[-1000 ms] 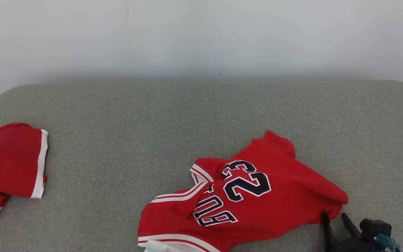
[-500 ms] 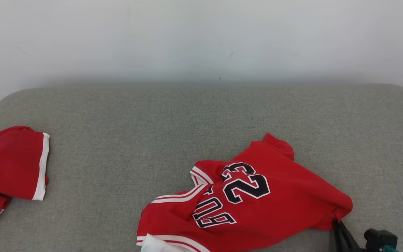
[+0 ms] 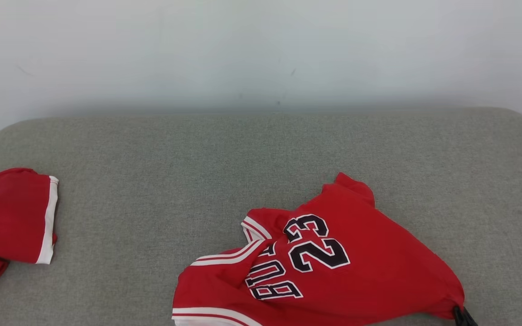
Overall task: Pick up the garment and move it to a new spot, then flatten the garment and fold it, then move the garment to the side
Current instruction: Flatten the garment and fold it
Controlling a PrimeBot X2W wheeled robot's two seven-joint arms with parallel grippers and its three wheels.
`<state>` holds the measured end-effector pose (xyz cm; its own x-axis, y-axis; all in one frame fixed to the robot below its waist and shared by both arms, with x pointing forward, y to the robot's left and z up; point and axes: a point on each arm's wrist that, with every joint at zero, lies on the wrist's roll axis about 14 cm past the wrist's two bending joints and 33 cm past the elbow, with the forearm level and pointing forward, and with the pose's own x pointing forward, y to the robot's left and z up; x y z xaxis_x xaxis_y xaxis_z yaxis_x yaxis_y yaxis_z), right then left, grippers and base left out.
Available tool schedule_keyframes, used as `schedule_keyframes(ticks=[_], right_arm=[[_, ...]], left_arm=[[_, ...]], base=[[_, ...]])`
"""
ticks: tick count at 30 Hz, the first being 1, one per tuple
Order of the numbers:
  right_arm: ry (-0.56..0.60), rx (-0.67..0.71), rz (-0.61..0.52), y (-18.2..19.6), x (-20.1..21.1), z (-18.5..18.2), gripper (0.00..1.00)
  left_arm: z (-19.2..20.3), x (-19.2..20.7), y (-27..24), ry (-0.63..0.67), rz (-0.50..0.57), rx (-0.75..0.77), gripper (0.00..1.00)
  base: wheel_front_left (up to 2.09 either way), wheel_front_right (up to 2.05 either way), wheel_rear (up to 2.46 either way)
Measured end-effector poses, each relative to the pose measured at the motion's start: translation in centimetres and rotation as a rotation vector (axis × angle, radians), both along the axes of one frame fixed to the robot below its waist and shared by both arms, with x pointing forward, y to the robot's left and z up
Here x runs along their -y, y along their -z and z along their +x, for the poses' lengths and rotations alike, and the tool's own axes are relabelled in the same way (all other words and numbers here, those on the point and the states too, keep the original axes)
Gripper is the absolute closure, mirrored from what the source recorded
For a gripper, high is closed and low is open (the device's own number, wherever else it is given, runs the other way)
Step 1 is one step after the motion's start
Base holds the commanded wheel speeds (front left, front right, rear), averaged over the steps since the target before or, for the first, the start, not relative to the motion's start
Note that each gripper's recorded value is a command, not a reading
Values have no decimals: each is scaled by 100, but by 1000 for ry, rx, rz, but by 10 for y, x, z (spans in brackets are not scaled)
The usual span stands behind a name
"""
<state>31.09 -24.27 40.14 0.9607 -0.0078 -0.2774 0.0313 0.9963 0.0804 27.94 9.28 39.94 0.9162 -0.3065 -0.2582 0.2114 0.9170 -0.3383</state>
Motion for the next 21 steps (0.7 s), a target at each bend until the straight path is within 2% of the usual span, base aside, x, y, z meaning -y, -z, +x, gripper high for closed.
schedule_keyframes(ticks=[6, 14, 15, 16, 17, 21], right_arm=[[14, -5, -19, -1, 12, -10, 100], [-14, -31, 6, 7, -2, -14, 100], [-14, -35, 8, 8, -2, -14, 73], [-15, -36, 8, 8, -2, -14, 0], [-15, -36, 8, 8, -2, -14, 0], [-11, -36, 1, 8, 2, -14, 0]], left_arm=[[-14, -3, 16, 25, 11, -58, 100], [-16, -2, 21, 28, -1, -81, 100], [-16, -3, 22, 25, 0, -82, 82], [-16, -3, 22, 24, 2, -80, 10], [-15, -4, 21, 20, 3, -77, 0], [-11, -11, 12, -14, 2, -41, 0]], base=[[0, 0, 0], [0, 0, 0], [0, 0, 0], [0, 0, 0], [0, 0, 0], [0, 0, 0]])
